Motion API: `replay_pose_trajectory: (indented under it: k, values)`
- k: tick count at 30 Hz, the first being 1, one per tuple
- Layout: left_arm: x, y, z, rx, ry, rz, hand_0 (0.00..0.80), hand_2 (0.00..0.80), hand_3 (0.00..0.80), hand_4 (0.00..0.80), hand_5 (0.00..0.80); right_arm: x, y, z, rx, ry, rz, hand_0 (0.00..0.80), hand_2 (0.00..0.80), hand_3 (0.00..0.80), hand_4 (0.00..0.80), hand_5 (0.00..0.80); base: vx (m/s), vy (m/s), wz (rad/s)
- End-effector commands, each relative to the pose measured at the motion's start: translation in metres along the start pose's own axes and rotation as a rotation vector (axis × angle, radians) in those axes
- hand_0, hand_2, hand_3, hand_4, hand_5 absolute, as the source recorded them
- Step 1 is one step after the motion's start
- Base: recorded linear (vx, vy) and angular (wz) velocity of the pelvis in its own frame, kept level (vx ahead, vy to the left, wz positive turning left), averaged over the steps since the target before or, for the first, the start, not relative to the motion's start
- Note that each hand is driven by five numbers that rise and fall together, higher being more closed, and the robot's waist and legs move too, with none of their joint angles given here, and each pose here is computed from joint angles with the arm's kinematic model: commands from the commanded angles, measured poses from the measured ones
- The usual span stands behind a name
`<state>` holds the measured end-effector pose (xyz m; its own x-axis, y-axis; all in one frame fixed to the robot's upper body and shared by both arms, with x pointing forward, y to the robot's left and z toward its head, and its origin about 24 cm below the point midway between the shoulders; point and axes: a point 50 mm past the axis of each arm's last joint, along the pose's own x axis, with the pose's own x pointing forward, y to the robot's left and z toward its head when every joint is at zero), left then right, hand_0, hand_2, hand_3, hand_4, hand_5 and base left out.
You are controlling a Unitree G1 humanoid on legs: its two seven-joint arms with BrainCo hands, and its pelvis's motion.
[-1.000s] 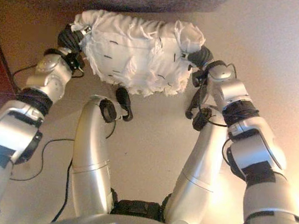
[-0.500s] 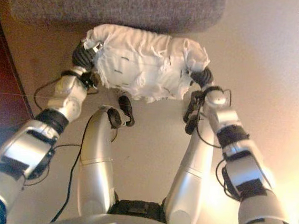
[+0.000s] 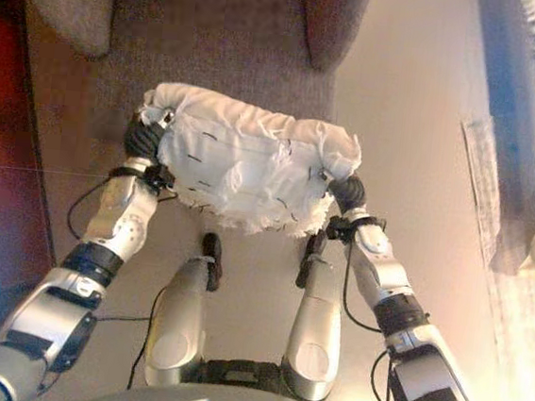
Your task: Pick up the cushion and take it to the sofa
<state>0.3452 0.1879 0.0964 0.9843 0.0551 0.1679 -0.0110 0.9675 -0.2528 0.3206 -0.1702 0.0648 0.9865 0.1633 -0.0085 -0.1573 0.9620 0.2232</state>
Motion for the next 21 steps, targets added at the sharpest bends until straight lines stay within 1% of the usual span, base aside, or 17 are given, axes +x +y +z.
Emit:
replay_pose_trajectory:
  k: [1,5,10,13,17,21]
  values:
    - [-0.007,-0.038,0.004,0.009,-0.055,-0.159,0.800,0.800,0.800,0.800,0.800,-0.004,0.032,0.018,0.090,-0.156,0.161,0.800,0.800,0.800,0.800,0.800,0.115,-0.030,0.07]
    - [-0.019,-0.026,-0.009,0.007,0.009,-0.111,0.800,0.800,0.800,0.800,0.800,-0.015,0.024,0.011,0.173,-0.165,0.112,0.800,0.800,0.800,0.800,0.800,0.180,0.004,0.03]
    - [-0.036,-0.011,-0.015,0.013,0.043,-0.093,0.800,0.800,0.800,0.800,0.800,-0.025,0.017,-0.018,0.135,-0.039,0.017,0.800,0.800,0.800,0.800,0.800,0.176,-0.006,-0.12]
    - [-0.042,0.000,-0.016,0.033,0.069,-0.064,0.800,0.800,0.800,0.800,0.800,-0.027,0.019,-0.028,0.180,0.019,0.034,0.800,0.800,0.800,0.800,0.800,0.113,-0.055,-0.15]
    - [-0.050,0.012,-0.022,0.031,0.115,-0.037,0.800,0.800,0.800,0.800,0.800,-0.030,0.020,-0.032,0.091,0.052,0.044,0.800,0.800,0.800,0.800,0.800,0.093,-0.087,-0.10]
    - [-0.055,0.022,-0.025,0.025,0.136,-0.011,0.800,0.800,0.800,0.800,0.800,-0.029,0.022,-0.029,0.072,0.073,0.078,0.800,0.800,0.800,0.800,0.800,0.083,-0.081,-0.14]
